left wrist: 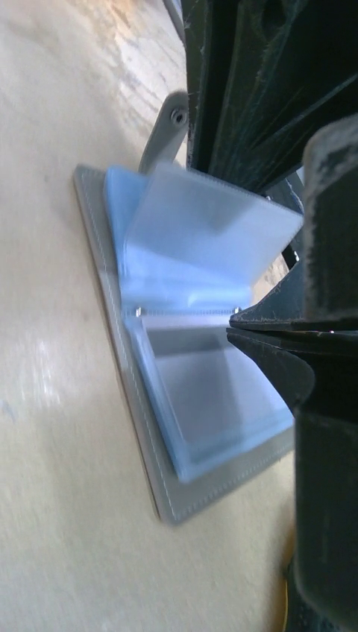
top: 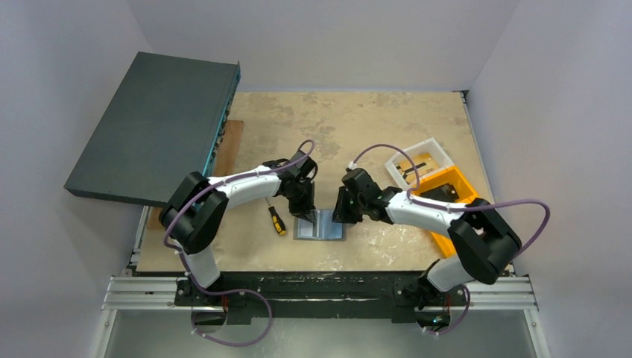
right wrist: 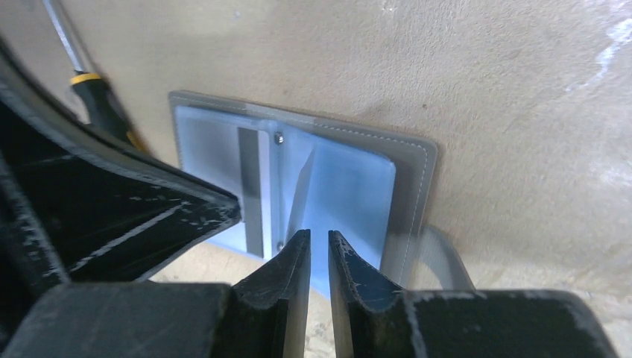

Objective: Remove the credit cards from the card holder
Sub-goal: Remove the credit card from the card holder.

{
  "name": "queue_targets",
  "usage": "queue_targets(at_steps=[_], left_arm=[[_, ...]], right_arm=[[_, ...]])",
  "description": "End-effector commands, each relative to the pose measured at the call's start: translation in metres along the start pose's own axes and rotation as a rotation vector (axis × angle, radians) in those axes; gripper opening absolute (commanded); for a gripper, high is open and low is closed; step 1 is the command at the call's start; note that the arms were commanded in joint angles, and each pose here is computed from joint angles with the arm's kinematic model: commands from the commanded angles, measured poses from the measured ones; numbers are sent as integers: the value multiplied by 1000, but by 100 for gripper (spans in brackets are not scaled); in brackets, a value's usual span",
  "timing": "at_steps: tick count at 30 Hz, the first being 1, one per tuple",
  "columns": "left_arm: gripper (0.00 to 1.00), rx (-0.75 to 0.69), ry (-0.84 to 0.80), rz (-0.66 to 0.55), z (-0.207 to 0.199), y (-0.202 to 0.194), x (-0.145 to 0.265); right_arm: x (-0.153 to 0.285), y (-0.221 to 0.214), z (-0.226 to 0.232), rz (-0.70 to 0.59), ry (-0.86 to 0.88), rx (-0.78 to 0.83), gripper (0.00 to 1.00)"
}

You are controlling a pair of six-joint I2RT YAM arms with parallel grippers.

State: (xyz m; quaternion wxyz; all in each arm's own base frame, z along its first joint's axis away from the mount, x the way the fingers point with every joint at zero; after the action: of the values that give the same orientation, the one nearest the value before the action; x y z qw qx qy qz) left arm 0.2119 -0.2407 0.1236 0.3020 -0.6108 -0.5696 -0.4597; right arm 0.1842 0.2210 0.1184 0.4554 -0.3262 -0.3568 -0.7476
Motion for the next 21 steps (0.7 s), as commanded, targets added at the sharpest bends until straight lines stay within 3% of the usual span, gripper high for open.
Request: queue_targets(at_steps=[1, 13, 21], left_arm=[[0, -76, -27, -29, -23, 9, 8], [0, -95, -145, 13, -45, 10, -1], [0, -34, 32, -97, -19, 9, 21]], right_arm=[[27, 12, 13, -96, 26, 11, 16], [48, 20, 23, -163, 43, 16, 16], [29, 16, 31, -80, 86, 31, 18]])
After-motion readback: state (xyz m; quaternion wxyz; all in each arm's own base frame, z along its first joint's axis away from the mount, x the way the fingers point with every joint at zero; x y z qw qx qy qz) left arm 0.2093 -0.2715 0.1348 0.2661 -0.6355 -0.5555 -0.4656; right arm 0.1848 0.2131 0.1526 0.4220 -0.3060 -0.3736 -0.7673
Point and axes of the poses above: each gripper's point midway between its finger pads, its own x axis back along the fingers, its own z axis along the line the jaws close on, y = z × x, the point moved 10 cm from there along x, back along the fingers, and after that the axes turned 11 degrees about -x, right-handed, at the moved point
